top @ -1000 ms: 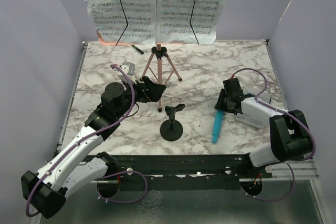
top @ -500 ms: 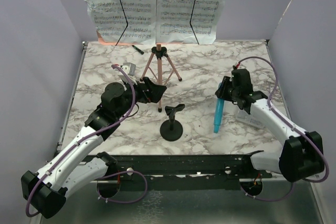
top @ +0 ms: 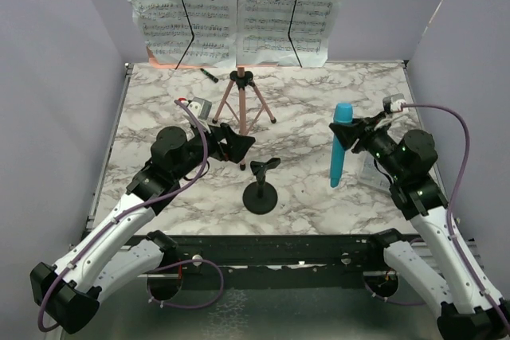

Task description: Set up the instrument practice props

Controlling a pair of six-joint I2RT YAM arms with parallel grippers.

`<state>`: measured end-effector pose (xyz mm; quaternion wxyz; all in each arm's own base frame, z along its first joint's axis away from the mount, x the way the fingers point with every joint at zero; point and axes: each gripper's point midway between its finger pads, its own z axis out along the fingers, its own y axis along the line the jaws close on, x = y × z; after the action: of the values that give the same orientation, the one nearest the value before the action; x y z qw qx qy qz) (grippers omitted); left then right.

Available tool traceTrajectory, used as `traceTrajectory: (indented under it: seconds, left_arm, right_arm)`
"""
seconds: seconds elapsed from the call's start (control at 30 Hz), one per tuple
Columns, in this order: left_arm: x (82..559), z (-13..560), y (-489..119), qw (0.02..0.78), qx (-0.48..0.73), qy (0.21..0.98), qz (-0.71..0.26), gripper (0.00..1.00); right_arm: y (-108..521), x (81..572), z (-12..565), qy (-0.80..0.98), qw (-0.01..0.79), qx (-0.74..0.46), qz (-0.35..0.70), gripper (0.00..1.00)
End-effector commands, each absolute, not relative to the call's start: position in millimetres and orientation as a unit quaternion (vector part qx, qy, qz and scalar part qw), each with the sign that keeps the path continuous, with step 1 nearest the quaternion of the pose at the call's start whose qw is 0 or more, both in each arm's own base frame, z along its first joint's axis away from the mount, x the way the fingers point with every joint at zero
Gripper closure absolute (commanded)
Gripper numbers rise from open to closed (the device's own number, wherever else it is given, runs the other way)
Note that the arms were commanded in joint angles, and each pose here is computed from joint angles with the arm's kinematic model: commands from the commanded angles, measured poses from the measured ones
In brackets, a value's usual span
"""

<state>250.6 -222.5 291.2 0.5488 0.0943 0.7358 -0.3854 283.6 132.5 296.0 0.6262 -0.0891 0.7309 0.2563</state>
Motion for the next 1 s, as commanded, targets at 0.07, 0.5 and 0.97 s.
traceTrajectory:
  seconds: [0.07,0.5,0.97]
  left_arm:
    - [228.2,297.7,-232.3,0.552,0.193,0.704,-0.403,0.01]
    - [184.6,288.4,-239.3,0.561,0.357,0.625,-0.410,0.01]
    - [166.8,271.4,-241.4,0.578,0.444,0.559,-0.396,0.01]
  right_arm:
    - [150.0,247.2,352.3,0.583,0.732,-0.208,0.285,0.99]
    - [180.8,197.7,368.3,0.437,0.761,-0.338,0.340,1.00]
    - [188.6,210.3,371.1,0.410,0.765,-0.311,0.388,0.99]
